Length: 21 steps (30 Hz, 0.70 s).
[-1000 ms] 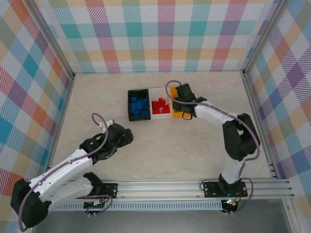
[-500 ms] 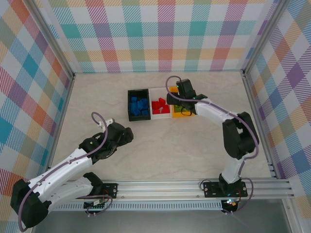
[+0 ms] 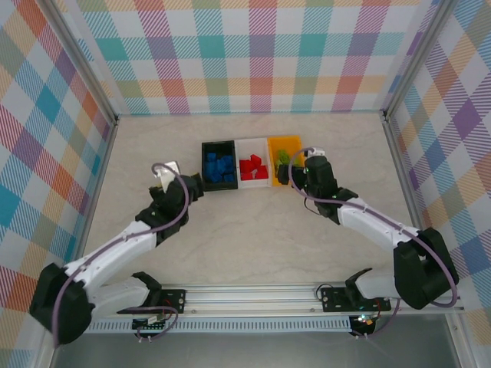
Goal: Sort the legos into containers by color
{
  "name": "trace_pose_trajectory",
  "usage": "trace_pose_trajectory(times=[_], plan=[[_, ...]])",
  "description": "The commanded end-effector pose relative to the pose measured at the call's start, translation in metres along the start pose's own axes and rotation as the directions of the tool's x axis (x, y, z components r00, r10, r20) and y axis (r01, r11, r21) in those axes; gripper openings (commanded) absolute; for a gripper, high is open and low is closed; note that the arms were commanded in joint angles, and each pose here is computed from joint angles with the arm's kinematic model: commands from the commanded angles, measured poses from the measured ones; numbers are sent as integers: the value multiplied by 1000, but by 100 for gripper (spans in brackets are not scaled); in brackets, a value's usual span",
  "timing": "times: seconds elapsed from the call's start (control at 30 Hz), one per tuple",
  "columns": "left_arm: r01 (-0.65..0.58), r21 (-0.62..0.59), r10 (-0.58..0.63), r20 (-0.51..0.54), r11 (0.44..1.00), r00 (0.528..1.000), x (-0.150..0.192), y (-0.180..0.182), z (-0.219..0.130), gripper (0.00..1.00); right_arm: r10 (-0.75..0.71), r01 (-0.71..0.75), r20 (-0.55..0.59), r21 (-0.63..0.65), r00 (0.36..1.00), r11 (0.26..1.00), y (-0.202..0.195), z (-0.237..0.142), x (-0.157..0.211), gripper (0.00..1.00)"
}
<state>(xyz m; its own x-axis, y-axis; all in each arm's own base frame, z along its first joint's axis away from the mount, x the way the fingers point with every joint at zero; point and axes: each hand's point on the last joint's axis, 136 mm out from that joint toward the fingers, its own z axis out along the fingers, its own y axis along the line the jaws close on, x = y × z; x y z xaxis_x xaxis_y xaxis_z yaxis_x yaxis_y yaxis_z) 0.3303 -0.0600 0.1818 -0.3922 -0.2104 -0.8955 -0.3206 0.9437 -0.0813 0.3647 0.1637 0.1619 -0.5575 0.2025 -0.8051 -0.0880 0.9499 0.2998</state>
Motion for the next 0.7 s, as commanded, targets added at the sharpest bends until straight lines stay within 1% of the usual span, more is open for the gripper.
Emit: trace_pose_trajectory(times=[0.0, 0.1, 0.17, 0.27, 0.33, 0.37, 0.43, 0.5, 0.53, 0.6, 0.67], plan=[[-31, -141, 35, 23, 989, 999, -15, 39, 45, 100, 77, -78, 123, 6, 989, 997, -4, -10, -20, 100], [-115, -207, 113, -24, 971, 993, -5, 59, 75, 100, 66, -74, 146, 49, 987, 996, -13, -16, -23, 100], [-167, -215, 160, -50, 962, 986, 6, 63, 87, 100, 48, -58, 153, 68, 987, 996, -16, -20, -25, 100], [-176, -200, 179, -1, 964, 984, 16, 67, 94, 100, 54, -73, 175, 103, 983, 992, -25, -23, -25, 100], [-147, -216, 158, 35, 965, 987, 17, 76, 98, 100, 62, -86, 193, 117, 979, 989, -29, -26, -27, 100], [-125, -187, 132, 29, 974, 991, 23, 78, 100, 100, 58, -83, 199, 119, 978, 989, -30, -27, -27, 100], [-77, -123, 85, 65, 989, 994, 25, 75, 102, 100, 40, -68, 215, 128, 976, 989, -32, -29, -29, 100], [-84, -101, 92, 72, 991, 993, 33, 73, 105, 100, 17, -50, 229, 140, 973, 989, -33, -30, -32, 100], [-94, -66, 100, 86, 993, 991, 34, 67, 106, 100, -15, -18, 233, 138, 972, 990, -32, -30, -33, 100], [-116, -21, 117, 75, 993, 990, 36, 59, 108, 100, -59, 27, 247, 131, 967, 991, -30, -31, -35, 100], [-144, 55, 141, 63, 988, 988, 45, 47, 110, 100, -103, 68, 278, 133, 955, 989, -29, -35, -40, 100]])
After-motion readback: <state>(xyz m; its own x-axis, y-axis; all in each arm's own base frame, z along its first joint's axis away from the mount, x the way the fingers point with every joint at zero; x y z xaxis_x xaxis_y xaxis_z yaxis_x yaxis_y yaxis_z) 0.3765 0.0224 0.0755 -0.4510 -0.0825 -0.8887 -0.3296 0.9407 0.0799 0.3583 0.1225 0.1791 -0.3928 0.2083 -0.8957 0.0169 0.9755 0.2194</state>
